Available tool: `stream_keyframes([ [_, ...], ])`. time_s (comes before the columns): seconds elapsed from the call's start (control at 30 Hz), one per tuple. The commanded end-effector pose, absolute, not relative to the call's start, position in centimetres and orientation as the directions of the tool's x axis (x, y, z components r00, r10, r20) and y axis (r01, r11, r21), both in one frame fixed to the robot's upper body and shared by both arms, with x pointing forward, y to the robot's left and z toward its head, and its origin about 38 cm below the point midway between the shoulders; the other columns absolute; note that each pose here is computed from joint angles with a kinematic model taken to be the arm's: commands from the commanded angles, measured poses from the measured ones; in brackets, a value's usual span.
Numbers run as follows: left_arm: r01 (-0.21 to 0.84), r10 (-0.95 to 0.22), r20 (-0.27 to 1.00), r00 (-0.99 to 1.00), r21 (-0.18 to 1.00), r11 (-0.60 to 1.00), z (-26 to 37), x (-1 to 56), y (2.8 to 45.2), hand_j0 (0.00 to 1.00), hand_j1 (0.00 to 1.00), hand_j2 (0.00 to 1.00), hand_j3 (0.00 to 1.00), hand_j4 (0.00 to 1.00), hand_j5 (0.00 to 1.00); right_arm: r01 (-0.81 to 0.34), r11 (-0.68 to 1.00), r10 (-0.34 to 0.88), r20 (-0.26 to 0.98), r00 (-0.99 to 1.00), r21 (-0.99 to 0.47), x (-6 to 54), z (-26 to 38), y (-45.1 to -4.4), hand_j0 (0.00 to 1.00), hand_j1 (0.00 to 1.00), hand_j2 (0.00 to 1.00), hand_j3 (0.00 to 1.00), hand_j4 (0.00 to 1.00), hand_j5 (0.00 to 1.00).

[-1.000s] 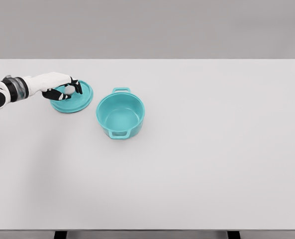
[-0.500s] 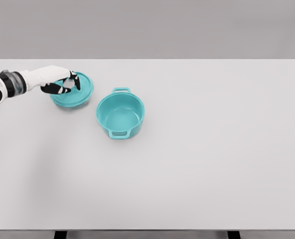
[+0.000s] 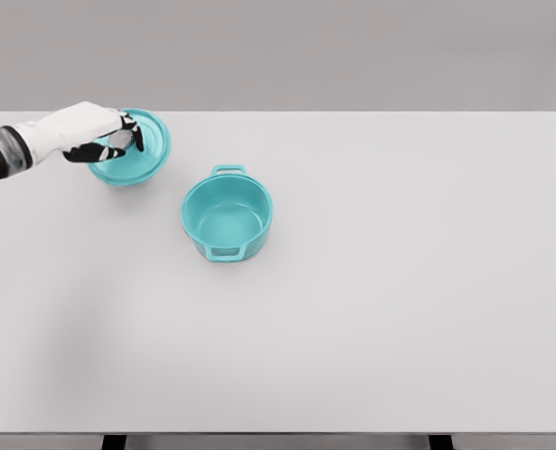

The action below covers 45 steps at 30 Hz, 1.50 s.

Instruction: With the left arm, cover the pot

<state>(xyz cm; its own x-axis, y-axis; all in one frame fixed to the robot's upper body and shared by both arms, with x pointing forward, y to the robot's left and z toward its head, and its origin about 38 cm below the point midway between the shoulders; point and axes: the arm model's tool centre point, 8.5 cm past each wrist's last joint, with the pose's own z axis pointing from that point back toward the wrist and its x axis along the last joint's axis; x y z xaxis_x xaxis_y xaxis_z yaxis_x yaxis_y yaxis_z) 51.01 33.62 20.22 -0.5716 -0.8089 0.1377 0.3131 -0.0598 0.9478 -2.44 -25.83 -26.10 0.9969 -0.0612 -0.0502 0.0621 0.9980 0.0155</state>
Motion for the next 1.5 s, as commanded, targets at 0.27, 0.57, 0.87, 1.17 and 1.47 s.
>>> stream_keyframes([
  [0.27,0.238,-0.743,0.108,-0.661,0.969,-0.07,22.4,49.8,31.5,0.46,0.46,0.46,0.46,0.46,0.46,0.062,0.998,-0.061,-0.05,0.997,0.016,-2.4,-26.1,-25.8,1.0,1.0,1.0,1.0,1.0,1.0],
  [0.57,0.198,-0.695,0.09,-0.714,0.977,-0.077,22.6,48.3,30.2,0.46,0.46,0.46,0.46,0.46,0.46,0.062,0.998,-0.061,-0.05,0.997,0.016,-2.4,-26.1,-25.8,1.0,1.0,1.0,1.0,1.0,1.0],
  [0.87,0.17,-0.65,0.076,-0.756,0.982,-0.083,23.1,46.9,28.8,0.46,0.46,0.46,0.46,0.46,0.46,0.062,0.998,-0.061,-0.05,0.997,0.016,-2.4,-26.1,-25.8,1.0,1.0,1.0,1.0,1.0,1.0],
  [1.17,0.181,-0.616,0.093,-0.782,0.98,-0.082,22.3,46.0,27.4,0.46,0.46,0.46,0.46,0.46,0.46,0.062,0.998,-0.061,-0.051,0.997,0.016,-2.5,-26.1,-25.8,1.0,1.0,1.0,1.0,1.0,1.0],
  [1.47,0.176,-0.574,0.1,-0.813,0.981,-0.079,21.8,44.7,25.8,0.46,0.46,0.46,0.46,0.46,0.46,0.062,0.998,-0.061,-0.051,0.997,0.016,-2.5,-26.1,-25.8,1.0,1.0,1.0,1.0,1.0,1.0],
])
